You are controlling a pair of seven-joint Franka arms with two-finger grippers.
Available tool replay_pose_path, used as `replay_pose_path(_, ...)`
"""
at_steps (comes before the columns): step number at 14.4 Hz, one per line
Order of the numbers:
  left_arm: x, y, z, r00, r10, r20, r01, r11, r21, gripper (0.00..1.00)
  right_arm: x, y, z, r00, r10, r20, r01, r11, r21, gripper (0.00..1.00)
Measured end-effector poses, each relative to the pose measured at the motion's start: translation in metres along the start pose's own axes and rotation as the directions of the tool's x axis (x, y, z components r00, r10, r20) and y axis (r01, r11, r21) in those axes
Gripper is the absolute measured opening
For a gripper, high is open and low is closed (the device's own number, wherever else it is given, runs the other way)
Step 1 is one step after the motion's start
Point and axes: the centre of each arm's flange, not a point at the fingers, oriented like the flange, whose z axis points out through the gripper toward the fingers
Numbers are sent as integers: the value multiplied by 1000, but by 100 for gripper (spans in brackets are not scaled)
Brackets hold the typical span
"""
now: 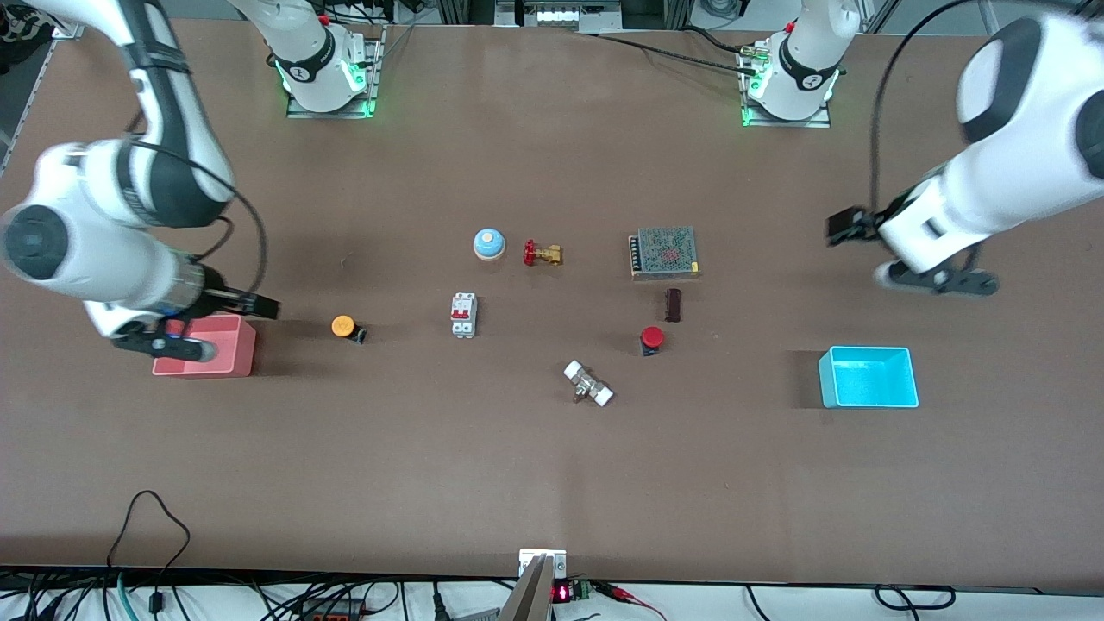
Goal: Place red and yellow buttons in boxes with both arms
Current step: 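Reach the right gripper to the yellow button while the left gripper reaches the red button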
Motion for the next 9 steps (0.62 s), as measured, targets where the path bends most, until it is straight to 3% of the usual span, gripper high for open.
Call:
replay_pose_path(6,98,119,69,983,-182,-28,180,982,-60,100,1,-26,43,998,53,-17,-53,998,23,100)
replay_pose_path(9,121,170,113,983,-160,-95,160,987,-6,100,3,-28,60,998,66,2,-66,998,19,100)
